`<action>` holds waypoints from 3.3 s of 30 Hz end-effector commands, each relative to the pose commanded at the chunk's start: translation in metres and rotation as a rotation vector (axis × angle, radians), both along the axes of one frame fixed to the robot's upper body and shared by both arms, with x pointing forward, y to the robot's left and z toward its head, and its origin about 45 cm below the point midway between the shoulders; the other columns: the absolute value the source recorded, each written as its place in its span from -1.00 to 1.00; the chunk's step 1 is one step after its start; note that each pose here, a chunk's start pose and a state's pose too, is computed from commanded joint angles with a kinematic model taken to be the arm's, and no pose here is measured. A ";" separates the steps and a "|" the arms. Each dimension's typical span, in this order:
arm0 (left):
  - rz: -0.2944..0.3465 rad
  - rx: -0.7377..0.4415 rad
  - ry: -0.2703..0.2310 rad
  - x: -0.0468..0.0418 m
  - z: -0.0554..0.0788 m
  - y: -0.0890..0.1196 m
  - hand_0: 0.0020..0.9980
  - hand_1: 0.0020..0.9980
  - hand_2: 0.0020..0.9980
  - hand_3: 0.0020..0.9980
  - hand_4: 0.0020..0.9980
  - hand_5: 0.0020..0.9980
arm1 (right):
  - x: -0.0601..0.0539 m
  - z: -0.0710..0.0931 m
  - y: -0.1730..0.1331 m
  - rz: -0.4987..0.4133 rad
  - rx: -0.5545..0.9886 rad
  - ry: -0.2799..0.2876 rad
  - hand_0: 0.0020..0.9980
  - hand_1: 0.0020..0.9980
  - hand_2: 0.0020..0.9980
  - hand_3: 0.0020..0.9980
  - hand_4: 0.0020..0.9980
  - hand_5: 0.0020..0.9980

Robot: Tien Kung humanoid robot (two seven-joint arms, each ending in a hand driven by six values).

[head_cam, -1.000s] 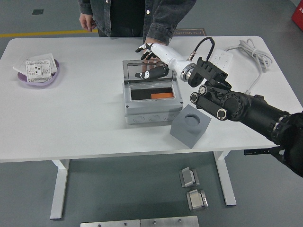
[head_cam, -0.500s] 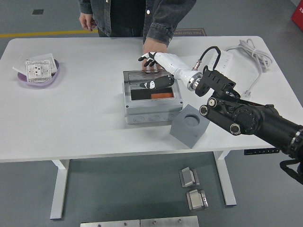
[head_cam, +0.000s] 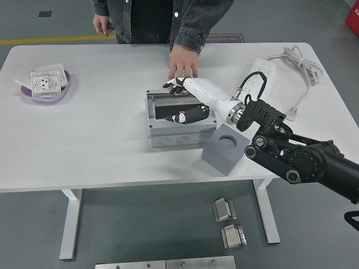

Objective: Pick up the cylinder from the cube,place it in the box,flap close box

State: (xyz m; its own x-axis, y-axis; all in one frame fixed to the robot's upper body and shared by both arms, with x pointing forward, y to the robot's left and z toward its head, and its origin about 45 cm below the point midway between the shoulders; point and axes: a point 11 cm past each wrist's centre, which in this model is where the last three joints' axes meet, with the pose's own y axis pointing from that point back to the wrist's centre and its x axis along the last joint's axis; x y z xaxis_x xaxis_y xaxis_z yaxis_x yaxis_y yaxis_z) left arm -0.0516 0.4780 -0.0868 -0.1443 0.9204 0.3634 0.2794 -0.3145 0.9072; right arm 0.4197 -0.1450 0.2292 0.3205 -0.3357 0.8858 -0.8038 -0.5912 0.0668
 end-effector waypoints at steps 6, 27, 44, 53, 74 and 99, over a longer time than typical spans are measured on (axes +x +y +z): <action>0.001 -0.002 0.000 -0.0004 0.000 -0.001 0.49 0.48 0.40 0.63 0.63 -0.20 | -0.009 -0.002 -0.002 0.005 0.017 0.004 0.44 0.34 0.39 0.61 0.84 -0.27; 0.009 -0.008 0.011 -0.0067 -0.001 -0.004 0.49 0.48 0.40 0.63 0.63 -0.21 | -0.042 -0.021 -0.037 -0.112 0.186 0.062 0.43 0.32 0.40 0.61 0.81 -0.29; -0.004 -0.002 0.001 0.0023 0.000 0.000 0.49 0.48 0.40 0.63 0.63 -0.21 | -0.066 0.003 -0.174 -0.442 0.674 0.073 0.34 0.26 0.31 0.39 0.80 -0.27; -0.013 0.018 -0.019 0.0139 0.005 0.011 0.49 0.48 0.40 0.63 0.63 -0.21 | -0.063 0.016 -0.209 -0.544 0.871 0.056 0.29 0.25 0.30 0.37 0.80 -0.27; -0.008 0.023 -0.086 0.0342 0.007 0.014 0.49 0.48 0.40 0.63 0.63 -0.21 | -0.065 0.015 -0.220 -0.582 0.933 0.058 0.28 0.24 0.29 0.34 0.78 -0.26; -0.029 0.054 -0.191 0.0643 0.011 0.020 0.49 0.48 0.40 0.62 0.63 -0.21 | -0.065 0.013 -0.219 -0.578 0.918 0.073 0.27 0.24 0.31 0.35 0.76 -0.23</action>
